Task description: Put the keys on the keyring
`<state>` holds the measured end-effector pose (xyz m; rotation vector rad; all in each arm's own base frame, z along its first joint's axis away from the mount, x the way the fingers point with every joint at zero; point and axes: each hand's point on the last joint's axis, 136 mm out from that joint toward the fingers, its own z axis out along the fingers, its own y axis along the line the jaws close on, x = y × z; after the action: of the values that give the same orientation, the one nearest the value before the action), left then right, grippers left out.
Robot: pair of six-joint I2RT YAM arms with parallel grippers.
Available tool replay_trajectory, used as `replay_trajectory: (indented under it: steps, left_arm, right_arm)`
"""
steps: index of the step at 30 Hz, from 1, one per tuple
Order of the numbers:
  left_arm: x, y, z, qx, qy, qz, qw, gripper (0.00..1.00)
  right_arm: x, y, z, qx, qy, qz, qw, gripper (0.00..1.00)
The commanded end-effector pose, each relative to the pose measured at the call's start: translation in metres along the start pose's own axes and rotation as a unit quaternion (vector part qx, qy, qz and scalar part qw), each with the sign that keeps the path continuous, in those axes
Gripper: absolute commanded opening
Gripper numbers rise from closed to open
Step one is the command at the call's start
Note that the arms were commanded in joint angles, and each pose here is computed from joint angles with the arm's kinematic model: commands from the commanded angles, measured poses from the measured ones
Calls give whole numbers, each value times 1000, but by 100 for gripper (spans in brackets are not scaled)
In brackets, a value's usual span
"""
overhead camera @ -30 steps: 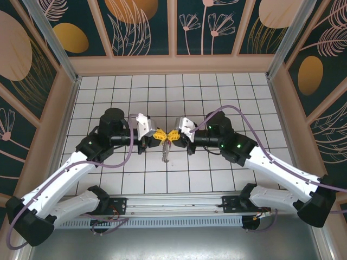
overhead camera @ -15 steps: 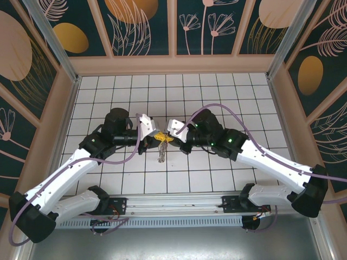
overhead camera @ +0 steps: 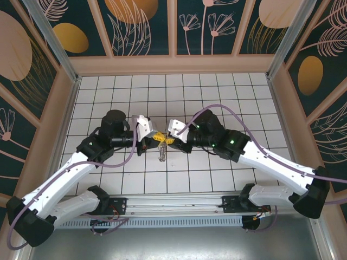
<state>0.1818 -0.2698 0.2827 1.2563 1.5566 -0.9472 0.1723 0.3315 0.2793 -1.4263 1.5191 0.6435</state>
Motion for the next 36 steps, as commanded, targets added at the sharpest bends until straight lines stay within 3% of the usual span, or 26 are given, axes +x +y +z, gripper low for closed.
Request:
replay_trajectory:
  steps: [1,9,28,36]
  left_arm:
    - [-35,-18,-10,34,-68,30,997,0]
    - [-62,-34,-24,61,-117,50,990,0]
    - [-69,-40,-29,70,-130,50,988,0]
    - [-68,-41,-30,68,-132,51,988,0]
  right_arm:
    - [-26,8,-18,-10,-75,7,997,31]
    - [-30,23,-36,-37,-123,24,991,36]
    - [-38,32,-23,-78,-156,36,984,41]
    - [-37,26,-23,-62,-150,32,986,15]
